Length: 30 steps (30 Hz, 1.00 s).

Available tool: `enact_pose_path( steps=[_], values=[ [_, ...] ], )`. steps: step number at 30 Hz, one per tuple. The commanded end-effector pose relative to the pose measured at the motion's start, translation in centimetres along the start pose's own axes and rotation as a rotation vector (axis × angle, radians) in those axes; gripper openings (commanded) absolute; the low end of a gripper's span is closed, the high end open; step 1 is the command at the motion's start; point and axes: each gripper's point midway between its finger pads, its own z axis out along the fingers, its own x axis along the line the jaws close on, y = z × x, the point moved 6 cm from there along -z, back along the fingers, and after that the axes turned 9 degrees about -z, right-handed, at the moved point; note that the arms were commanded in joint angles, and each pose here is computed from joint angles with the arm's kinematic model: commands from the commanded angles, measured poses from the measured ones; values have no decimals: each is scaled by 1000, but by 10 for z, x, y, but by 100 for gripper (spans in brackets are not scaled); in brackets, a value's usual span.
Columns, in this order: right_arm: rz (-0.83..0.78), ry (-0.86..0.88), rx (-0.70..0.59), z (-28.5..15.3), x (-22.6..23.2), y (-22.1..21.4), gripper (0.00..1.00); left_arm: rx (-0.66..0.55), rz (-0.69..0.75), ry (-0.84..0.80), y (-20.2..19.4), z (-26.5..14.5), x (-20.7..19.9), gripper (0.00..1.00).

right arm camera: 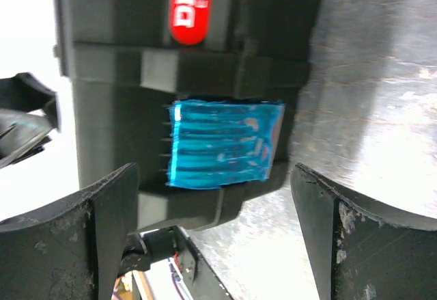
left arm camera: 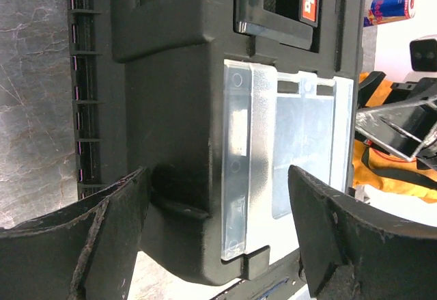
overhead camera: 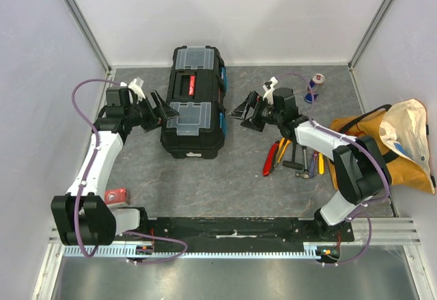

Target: Pack the tool kit

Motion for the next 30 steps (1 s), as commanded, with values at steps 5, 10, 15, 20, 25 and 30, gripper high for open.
enact_pose_path(
  steps=[5, 10, 15, 20, 25, 30],
  values=[
    [3, 260, 0, 10, 33, -9, 98, 89, -26, -17, -15, 8, 9, 85],
    [2, 267, 18, 21, 27, -17, 98, 107, -42, -9, -17, 13, 13, 84],
    [31, 285, 77, 32, 17, -29, 98, 77, -30, -10, -15, 12, 13, 84],
    [58, 314, 102, 35, 5, -44, 98, 87, -40, -26, -16, 15, 13, 84],
    [76, 387, 99, 40, 1, -51, 98, 110, -60, -34, -19, 19, 15, 84],
    [65, 537, 72, 38, 12, -47, 98, 135, -69, -55, -20, 22, 15, 84]
  ],
)
